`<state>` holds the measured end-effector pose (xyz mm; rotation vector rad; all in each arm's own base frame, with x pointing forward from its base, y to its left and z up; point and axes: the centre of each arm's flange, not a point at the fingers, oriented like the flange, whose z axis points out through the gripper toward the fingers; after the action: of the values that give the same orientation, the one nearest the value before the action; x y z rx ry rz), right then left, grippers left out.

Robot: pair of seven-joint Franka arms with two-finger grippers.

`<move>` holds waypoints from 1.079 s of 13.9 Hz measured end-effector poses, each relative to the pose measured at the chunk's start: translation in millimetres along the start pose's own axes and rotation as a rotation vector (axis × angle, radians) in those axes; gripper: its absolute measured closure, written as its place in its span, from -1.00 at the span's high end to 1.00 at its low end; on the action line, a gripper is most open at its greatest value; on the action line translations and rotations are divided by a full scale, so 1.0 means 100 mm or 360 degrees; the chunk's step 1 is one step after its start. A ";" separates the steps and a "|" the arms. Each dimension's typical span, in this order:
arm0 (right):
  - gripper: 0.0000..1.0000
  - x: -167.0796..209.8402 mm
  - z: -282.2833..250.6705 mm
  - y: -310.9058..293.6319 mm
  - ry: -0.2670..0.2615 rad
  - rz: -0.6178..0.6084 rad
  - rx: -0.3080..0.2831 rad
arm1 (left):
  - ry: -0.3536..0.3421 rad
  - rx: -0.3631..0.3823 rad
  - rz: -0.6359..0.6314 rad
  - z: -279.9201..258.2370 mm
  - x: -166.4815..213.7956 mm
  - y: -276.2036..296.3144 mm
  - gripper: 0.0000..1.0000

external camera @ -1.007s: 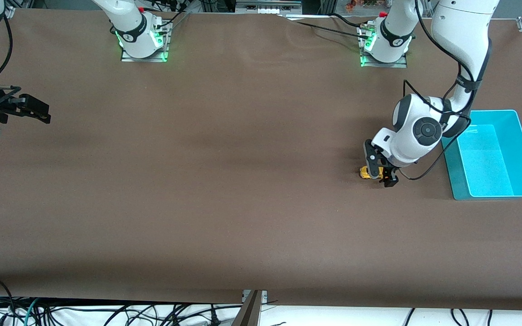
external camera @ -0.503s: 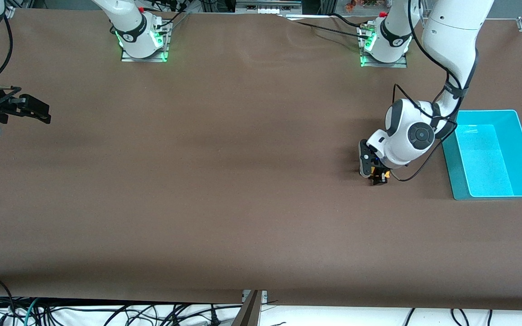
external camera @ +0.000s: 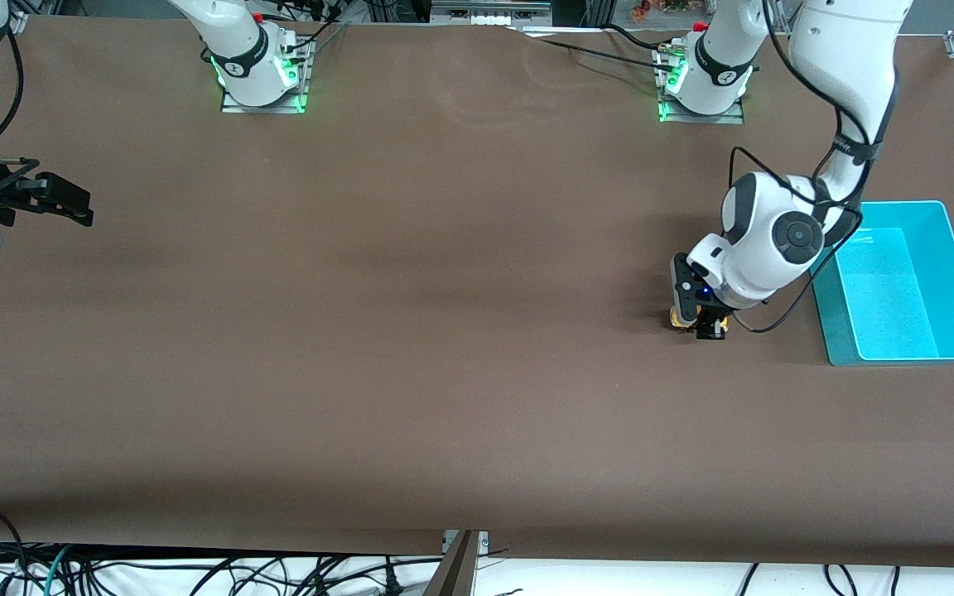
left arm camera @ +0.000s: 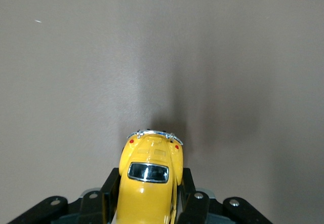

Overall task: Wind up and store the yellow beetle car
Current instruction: 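Carry the car with the left gripper over the cyan box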

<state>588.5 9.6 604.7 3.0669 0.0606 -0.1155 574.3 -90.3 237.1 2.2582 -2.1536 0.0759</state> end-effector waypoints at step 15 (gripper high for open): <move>1.00 0.00 0.00 0.01 0.0001 0.0003 0.0000 | -0.0332 -0.0198 -0.0325 -1.15 -2.89 1.00 0.01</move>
<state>588.7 8.5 604.6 3.0671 0.0577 -0.1144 458.6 199.0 336.2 2.4935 -1.9346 -0.3007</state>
